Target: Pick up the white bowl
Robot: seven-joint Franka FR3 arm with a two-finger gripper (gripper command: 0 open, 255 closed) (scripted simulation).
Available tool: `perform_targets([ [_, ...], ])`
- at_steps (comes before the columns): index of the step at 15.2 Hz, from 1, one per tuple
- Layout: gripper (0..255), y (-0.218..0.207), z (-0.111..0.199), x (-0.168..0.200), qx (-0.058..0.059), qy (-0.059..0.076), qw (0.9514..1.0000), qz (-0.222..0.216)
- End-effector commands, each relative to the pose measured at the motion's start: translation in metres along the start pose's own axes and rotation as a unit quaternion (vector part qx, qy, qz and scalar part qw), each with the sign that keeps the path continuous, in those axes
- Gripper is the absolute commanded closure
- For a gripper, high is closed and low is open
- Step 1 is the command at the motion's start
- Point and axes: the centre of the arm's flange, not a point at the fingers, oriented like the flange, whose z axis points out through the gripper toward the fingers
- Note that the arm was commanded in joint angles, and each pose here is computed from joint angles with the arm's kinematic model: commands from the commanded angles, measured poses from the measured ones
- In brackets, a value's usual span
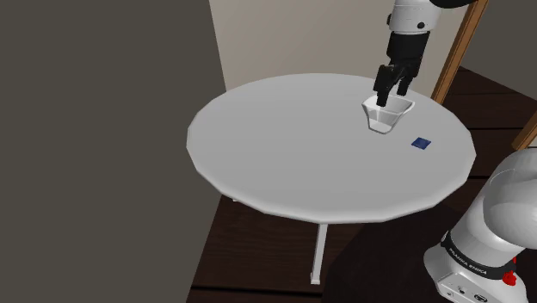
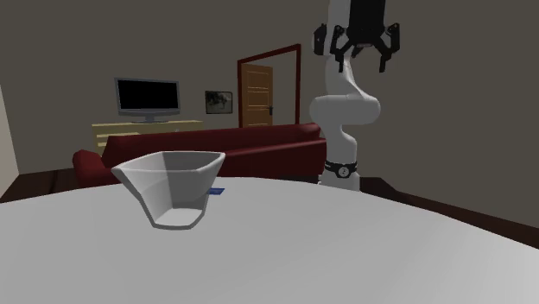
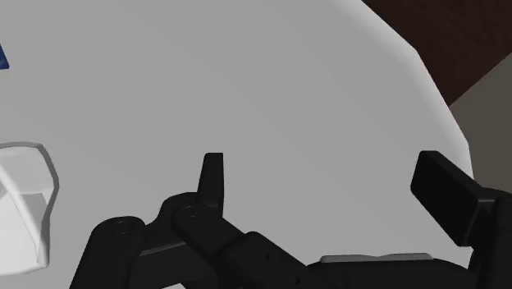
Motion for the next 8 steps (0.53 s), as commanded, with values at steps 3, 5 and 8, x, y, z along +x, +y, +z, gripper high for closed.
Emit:
perform_targets([
  [3, 0, 0.016, 0.015, 0.010, -0.011, 0.001, 0.9999, -0.004],
  [5, 0, 0.032, 0.030, 0.020, -0.021, 0.001, 0.9997, -0.008],
  [8, 0, 0.057, 0.051, 0.035, -0.037, 0.003, 0.9992, -0.014],
])
